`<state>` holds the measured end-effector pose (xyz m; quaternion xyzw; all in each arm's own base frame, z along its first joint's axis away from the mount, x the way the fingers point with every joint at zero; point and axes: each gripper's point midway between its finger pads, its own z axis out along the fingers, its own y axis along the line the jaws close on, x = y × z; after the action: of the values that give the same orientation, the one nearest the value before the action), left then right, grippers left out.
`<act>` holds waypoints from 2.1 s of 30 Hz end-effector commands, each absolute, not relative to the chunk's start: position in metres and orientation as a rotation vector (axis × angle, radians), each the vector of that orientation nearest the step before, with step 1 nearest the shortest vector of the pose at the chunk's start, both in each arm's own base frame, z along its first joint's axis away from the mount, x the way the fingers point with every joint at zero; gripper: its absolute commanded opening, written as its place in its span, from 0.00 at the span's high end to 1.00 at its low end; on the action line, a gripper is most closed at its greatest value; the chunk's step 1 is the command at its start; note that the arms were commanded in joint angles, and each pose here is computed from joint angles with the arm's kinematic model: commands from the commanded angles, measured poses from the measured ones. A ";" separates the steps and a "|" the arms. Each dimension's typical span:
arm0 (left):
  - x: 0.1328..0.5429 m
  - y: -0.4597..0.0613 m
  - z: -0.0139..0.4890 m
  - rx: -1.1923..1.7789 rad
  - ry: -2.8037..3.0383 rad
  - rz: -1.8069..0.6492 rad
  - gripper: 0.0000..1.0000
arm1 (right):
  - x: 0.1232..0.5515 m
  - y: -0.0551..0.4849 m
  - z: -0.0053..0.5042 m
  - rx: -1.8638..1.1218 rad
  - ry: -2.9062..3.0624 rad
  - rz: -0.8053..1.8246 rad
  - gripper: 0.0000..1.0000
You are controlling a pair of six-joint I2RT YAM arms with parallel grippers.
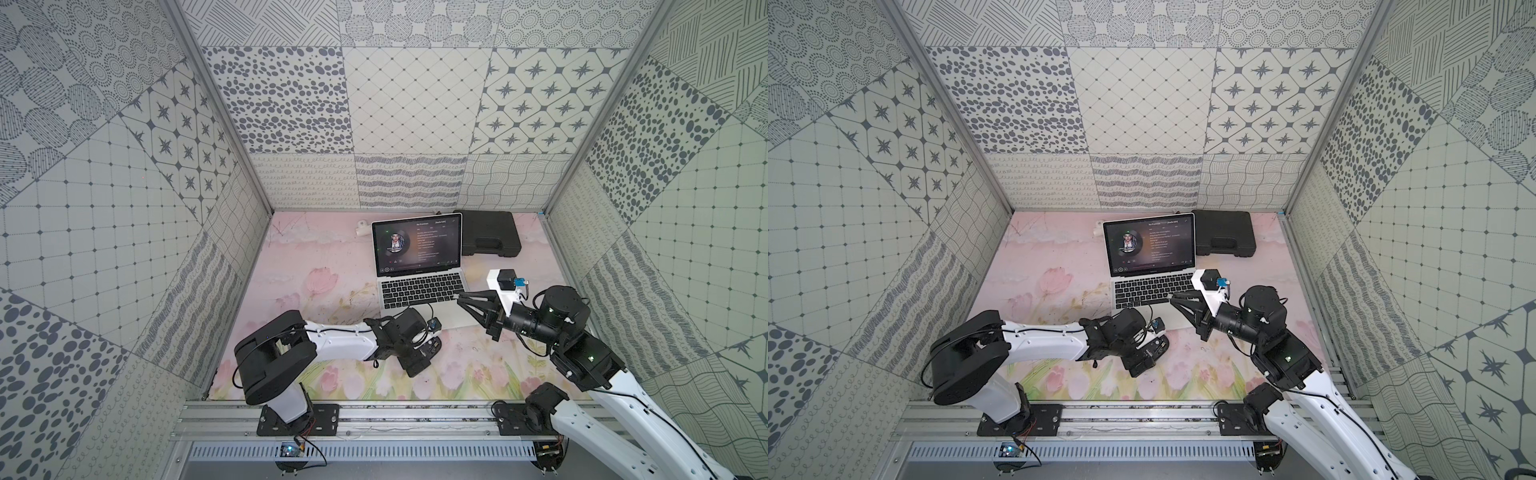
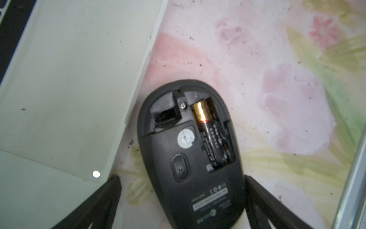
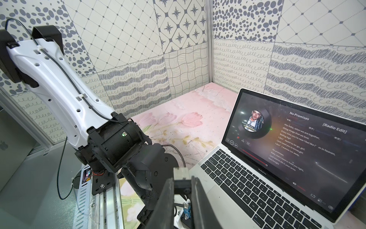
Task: Remove the wireless mouse receiver from the laptop
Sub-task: Move the mouse to the center of the board, then insert the USB plug into the mouse.
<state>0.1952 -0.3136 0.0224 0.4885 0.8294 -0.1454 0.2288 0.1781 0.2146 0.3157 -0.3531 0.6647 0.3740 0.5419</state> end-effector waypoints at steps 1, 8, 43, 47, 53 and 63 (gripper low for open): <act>0.205 -0.281 0.012 1.231 2.404 -0.194 0.00 | 0.175 0.215 0.334 -0.834 1.510 0.903 0.96; 0.196 -0.293 0.004 1.360 2.369 -0.271 0.00 | 0.175 0.214 0.333 -0.830 1.515 0.904 0.96; 0.186 -0.302 0.026 1.459 1.952 -0.545 0.03 | 0.179 0.214 0.329 -0.830 1.521 0.900 0.96; 0.190 -0.300 0.029 1.463 1.914 -0.547 0.02 | 0.179 0.215 0.328 -0.832 1.523 0.902 0.96; 0.196 -0.304 0.029 1.491 1.870 -0.543 0.01 | 0.180 0.217 0.326 -0.833 1.527 0.922 0.96; 0.214 -0.313 0.051 1.504 1.776 -0.599 0.01 | 0.176 0.214 0.326 -0.820 1.528 0.930 0.96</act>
<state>0.2020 -0.3016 0.0294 0.5625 0.7295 -0.2164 0.3235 0.1781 0.2158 0.3179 -0.3499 0.6601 0.3877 0.5400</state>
